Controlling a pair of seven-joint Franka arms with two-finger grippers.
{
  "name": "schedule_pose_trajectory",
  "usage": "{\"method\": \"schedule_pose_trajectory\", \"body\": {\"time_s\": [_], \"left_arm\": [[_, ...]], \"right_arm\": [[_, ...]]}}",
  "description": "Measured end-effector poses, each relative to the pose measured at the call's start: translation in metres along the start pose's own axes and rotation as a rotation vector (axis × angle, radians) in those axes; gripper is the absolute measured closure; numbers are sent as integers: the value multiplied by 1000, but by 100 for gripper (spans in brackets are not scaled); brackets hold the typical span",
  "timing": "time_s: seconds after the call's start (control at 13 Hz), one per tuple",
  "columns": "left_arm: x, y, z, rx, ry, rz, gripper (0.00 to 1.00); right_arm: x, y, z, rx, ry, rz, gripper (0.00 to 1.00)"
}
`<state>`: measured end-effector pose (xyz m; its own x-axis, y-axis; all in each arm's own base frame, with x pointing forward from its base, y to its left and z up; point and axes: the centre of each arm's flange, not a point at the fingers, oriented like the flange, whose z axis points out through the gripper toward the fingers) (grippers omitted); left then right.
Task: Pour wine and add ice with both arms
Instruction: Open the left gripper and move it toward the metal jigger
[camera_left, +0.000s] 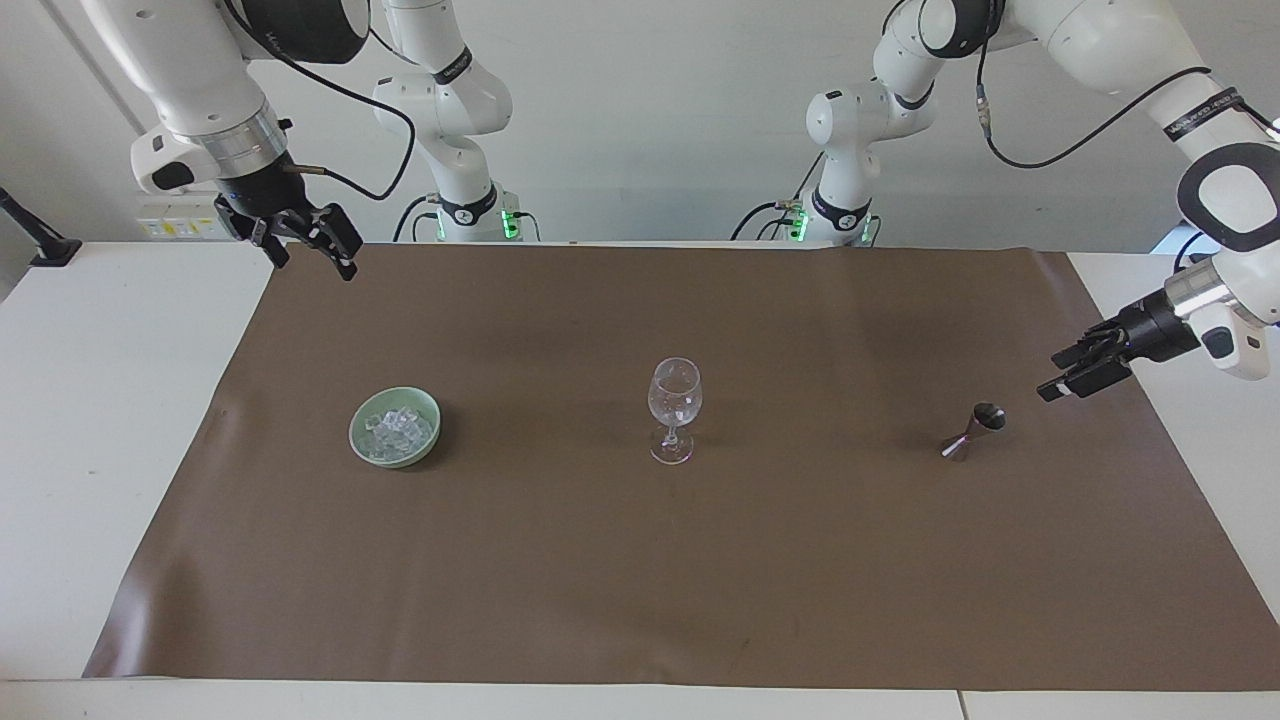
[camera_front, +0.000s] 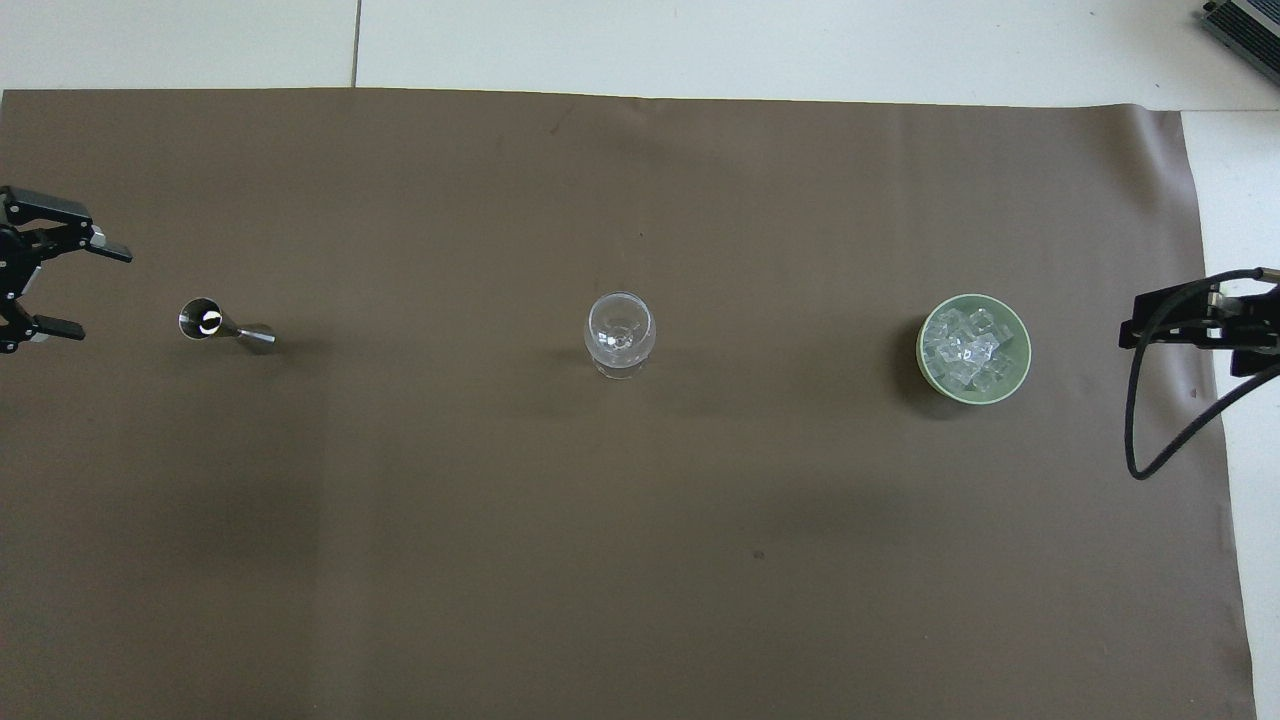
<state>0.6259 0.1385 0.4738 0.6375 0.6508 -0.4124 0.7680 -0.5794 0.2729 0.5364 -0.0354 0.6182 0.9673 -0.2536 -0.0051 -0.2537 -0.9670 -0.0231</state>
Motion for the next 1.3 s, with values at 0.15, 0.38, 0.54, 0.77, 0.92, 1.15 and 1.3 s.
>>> {"method": "schedule_pose_trajectory", "body": {"time_s": [0.15, 0.38, 0.54, 0.77, 0.92, 1.15, 1.3], "left_arm": [[19, -17, 1, -65, -43, -131, 0], [37, -31, 6, -138, -105, -292, 0], [47, -39, 11, -170, -138, -389, 0], [58, -52, 20, -215, -195, -514, 0], [66, -69, 29, -255, -244, -568, 0], [74, -82, 30, -332, -300, -637, 0], [78, -87, 33, -359, -334, -695, 0]], "right_arm": [[0, 0, 0, 0, 0, 0, 0], [0, 0, 0, 0, 0, 0, 0], [0, 0, 0, 0, 0, 0, 0], [0, 0, 0, 0, 0, 0, 0], [0, 0, 0, 0, 0, 0, 0], [0, 0, 0, 0, 0, 0, 0], [0, 0, 0, 0, 0, 0, 0]]}}
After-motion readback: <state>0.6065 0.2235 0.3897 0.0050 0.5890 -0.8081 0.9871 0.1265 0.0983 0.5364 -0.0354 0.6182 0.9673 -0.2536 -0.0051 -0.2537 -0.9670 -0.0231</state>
